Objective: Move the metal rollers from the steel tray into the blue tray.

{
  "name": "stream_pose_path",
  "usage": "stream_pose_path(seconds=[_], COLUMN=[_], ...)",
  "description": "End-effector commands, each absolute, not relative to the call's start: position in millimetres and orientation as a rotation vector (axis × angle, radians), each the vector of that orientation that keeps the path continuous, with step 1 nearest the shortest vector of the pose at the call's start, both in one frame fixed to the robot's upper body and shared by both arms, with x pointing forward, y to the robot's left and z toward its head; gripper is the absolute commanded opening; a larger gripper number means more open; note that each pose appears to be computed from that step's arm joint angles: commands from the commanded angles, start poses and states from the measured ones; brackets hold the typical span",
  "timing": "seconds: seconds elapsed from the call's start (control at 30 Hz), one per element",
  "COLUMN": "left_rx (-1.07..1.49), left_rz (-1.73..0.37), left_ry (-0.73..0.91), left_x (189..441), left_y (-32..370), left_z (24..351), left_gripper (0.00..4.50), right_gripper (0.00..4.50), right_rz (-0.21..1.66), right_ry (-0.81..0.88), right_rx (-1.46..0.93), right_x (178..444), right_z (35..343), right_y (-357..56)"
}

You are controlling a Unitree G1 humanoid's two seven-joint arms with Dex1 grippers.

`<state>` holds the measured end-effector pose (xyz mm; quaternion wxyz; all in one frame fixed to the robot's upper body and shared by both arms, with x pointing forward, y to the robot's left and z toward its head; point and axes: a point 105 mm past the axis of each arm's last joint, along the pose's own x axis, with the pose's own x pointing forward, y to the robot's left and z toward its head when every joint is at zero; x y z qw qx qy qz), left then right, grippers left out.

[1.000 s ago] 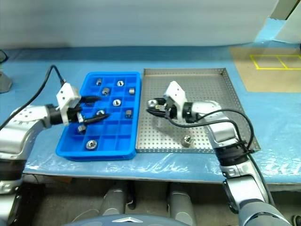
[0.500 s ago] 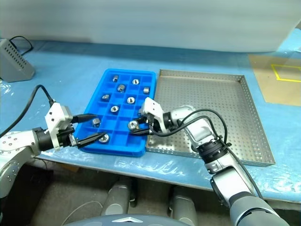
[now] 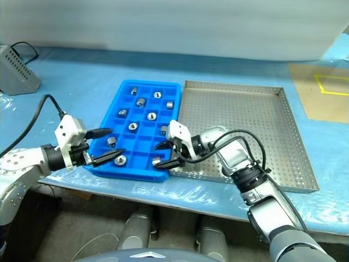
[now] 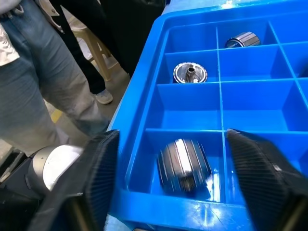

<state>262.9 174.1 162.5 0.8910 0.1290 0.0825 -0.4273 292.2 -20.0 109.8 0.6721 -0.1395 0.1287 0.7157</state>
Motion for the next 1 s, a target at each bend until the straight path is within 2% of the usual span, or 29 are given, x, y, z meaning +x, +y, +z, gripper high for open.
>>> stream_pose_path(seconds=[0.03, 0.13, 0.3, 0.57, 0.77, 1.0], left_rx=[0.298, 0.299, 0.281, 0.248, 0.245, 0.247], left_rz=[-0.906, -0.933, -1.027, -1.277, -1.381, -1.404], left_ry=[0.140, 0.127, 0.099, 0.093, 0.084, 0.073], left_x=[268, 274, 284, 293, 300, 303], left_y=[172, 168, 149, 100, 77, 71], left_z=[171, 173, 175, 164, 157, 154], left_gripper=[4.17, 4.17, 4.17, 4.17, 4.17, 4.17], right_gripper=[3.98, 3.98, 3.98, 3.98, 3.98, 3.98], right_rz=[1.542, 1.466, 1.313, 1.132, 1.012, 0.935], right_ry=[0.287, 0.264, 0.228, 0.330, 0.356, 0.383], right_rx=[-0.328, -0.349, -0.317, -0.354, -0.328, -0.325], right_x=[299, 310, 324, 295, 289, 289], right_z=[110, 114, 137, 129, 121, 109], right_y=[-28, -41, -76, -137, -153, -164])
